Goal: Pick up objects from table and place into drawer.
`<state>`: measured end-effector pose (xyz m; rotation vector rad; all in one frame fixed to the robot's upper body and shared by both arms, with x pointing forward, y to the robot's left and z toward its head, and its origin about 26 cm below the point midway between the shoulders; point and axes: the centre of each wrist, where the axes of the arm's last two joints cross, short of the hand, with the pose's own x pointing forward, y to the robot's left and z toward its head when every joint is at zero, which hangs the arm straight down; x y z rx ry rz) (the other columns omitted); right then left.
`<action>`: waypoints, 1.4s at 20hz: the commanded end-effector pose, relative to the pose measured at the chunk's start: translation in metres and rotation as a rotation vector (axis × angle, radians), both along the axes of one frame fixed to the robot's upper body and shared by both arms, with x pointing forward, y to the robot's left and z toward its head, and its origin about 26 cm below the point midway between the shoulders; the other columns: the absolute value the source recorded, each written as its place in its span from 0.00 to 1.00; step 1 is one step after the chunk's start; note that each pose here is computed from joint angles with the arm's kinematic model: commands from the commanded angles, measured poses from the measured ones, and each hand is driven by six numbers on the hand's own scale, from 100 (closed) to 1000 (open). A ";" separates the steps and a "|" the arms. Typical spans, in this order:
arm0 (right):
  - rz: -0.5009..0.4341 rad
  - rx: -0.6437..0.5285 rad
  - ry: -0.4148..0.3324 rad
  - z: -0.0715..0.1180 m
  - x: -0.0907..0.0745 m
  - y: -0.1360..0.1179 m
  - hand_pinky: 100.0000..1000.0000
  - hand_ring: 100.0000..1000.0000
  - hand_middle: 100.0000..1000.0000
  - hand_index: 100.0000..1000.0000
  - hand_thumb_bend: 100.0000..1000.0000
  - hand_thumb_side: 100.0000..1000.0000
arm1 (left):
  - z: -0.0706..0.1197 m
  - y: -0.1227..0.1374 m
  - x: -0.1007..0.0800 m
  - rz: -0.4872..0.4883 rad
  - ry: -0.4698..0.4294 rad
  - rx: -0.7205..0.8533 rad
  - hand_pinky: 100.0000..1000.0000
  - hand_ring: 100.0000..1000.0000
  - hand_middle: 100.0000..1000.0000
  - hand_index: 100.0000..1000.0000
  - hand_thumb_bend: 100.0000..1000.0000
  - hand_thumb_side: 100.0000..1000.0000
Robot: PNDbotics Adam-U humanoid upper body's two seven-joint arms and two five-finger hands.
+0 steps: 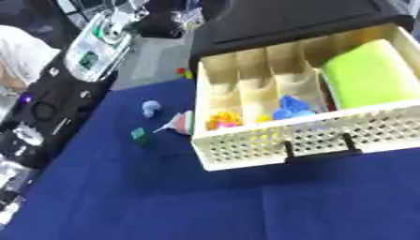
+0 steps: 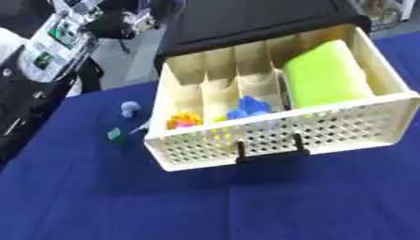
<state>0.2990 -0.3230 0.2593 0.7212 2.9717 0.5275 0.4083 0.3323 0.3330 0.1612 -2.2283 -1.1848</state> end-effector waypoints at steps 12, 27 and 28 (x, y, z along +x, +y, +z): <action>0.017 -0.005 -0.045 0.006 -0.002 0.000 0.61 0.67 0.46 0.71 0.00 0.95 | 0.007 0.007 0.004 -0.197 0.145 -0.001 0.29 0.51 0.42 0.46 0.00 0.81; 0.027 0.008 -0.030 0.005 -0.002 0.001 0.60 0.67 0.46 0.71 0.00 0.94 | 0.009 -0.021 -0.003 -0.483 0.171 0.101 0.41 0.65 0.63 0.77 0.00 0.91; 0.027 0.011 -0.030 0.005 -0.002 0.001 0.60 0.67 0.46 0.71 0.00 0.94 | 0.009 -0.020 -0.002 -0.471 0.149 0.112 0.45 0.69 0.68 0.81 0.00 0.91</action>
